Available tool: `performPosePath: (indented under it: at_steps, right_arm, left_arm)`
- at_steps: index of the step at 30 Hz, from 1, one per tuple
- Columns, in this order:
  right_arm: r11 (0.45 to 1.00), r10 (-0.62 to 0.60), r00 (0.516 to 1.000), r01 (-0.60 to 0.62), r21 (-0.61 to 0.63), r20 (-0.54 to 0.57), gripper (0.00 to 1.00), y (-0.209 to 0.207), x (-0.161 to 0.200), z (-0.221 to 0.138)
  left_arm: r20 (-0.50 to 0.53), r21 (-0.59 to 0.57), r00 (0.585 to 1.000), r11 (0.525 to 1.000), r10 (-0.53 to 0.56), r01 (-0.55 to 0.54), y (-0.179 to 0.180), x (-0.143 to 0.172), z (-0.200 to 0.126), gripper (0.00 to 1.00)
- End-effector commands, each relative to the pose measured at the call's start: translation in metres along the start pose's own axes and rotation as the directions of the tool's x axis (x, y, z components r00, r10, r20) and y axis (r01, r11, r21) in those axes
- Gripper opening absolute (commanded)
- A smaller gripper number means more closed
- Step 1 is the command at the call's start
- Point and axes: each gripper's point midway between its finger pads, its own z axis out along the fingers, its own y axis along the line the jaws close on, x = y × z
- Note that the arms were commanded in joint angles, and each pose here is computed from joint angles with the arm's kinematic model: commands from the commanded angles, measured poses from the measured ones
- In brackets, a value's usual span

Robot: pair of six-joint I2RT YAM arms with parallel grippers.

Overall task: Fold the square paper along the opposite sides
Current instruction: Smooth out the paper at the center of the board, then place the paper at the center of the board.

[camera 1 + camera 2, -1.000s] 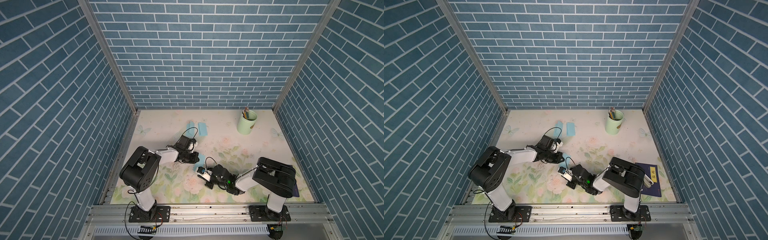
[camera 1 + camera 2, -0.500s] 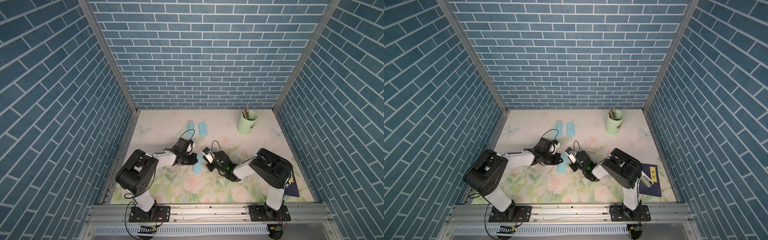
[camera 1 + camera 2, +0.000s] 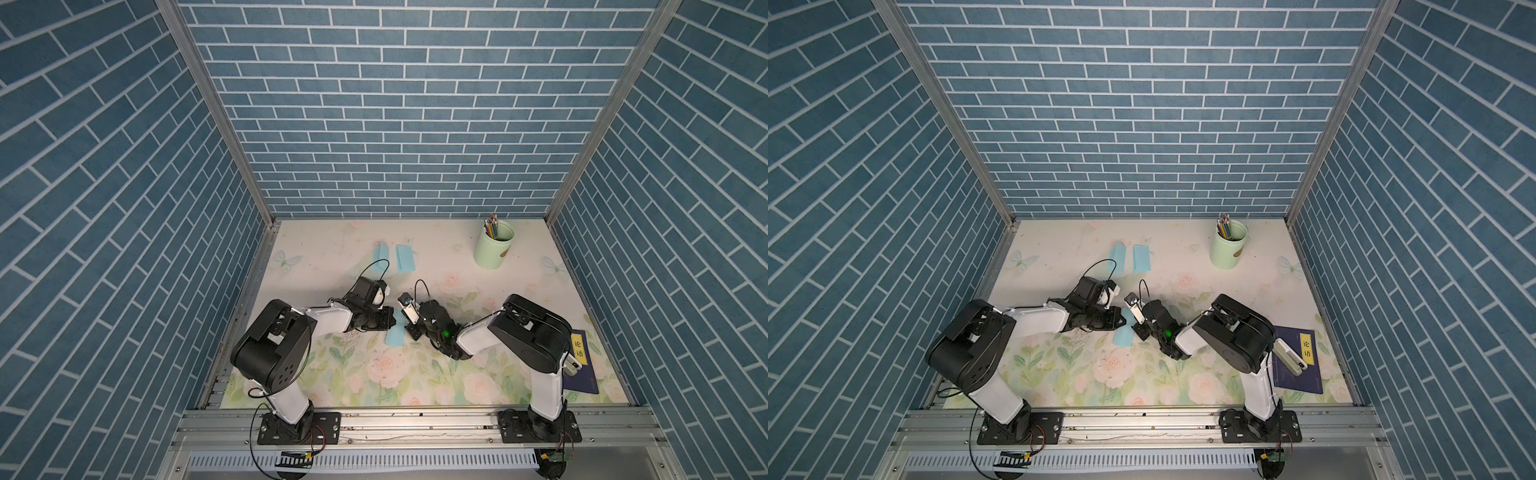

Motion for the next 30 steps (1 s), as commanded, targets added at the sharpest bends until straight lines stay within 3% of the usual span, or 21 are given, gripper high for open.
performPosePath:
  at_steps: [1, 4, 7, 10, 13, 19, 25, 30]
  right_arm:
    - [0.995, 0.023, 0.963, 0.004, 0.1, -0.27, 0.0, -0.025, 0.081, -0.008]
    - [0.993, 0.052, 0.962, -0.022, 0.114, -0.268, 0.0, -0.034, 0.081, -0.011]
    - [0.992, 0.085, 0.978, -0.065, 0.11, -0.188, 0.0, -0.048, 0.06, -0.017]
    - [0.985, 0.122, 0.984, -0.104, 0.136, -0.132, 0.0, -0.079, 0.04, -0.026]
    - [0.981, 0.139, 0.988, -0.128, 0.145, -0.064, 0.0, -0.094, 0.018, -0.037]
    - [0.981, 0.17, 0.985, -0.171, 0.086, 0.019, 0.0, -0.088, -0.01, -0.048]
    - [0.985, 0.166, 0.985, -0.168, 0.039, 0.056, 0.0, -0.082, -0.027, -0.053]
    - [0.985, 0.168, 0.984, -0.17, 0.02, 0.065, 0.0, -0.08, -0.032, -0.057]
  left_arm:
    - [-0.151, -0.171, 0.985, 0.984, -0.079, 0.053, 0.043, 0.055, 0.005, 0.0]
    - [-0.143, -0.172, 0.987, 0.984, -0.067, 0.042, 0.042, 0.051, 0.002, 0.0]
    - [-0.127, -0.165, 0.992, 0.986, -0.023, 0.001, 0.031, 0.029, -0.001, 0.0]
    - [-0.081, -0.163, 0.995, 0.984, 0.059, -0.072, 0.01, -0.025, -0.018, 0.0]
    - [0.047, -0.138, 0.994, 0.986, 0.102, -0.095, -0.008, -0.09, -0.054, 0.0]
    - [0.251, -0.129, 0.966, 0.991, 0.066, -0.034, 0.017, -0.184, -0.12, 0.0]
    - [0.24, -0.112, 0.971, 0.993, -0.006, 0.033, 0.073, -0.219, -0.096, 0.0]
    - [0.192, -0.116, 0.98, 0.991, -0.046, 0.069, 0.102, -0.219, -0.064, 0.0]
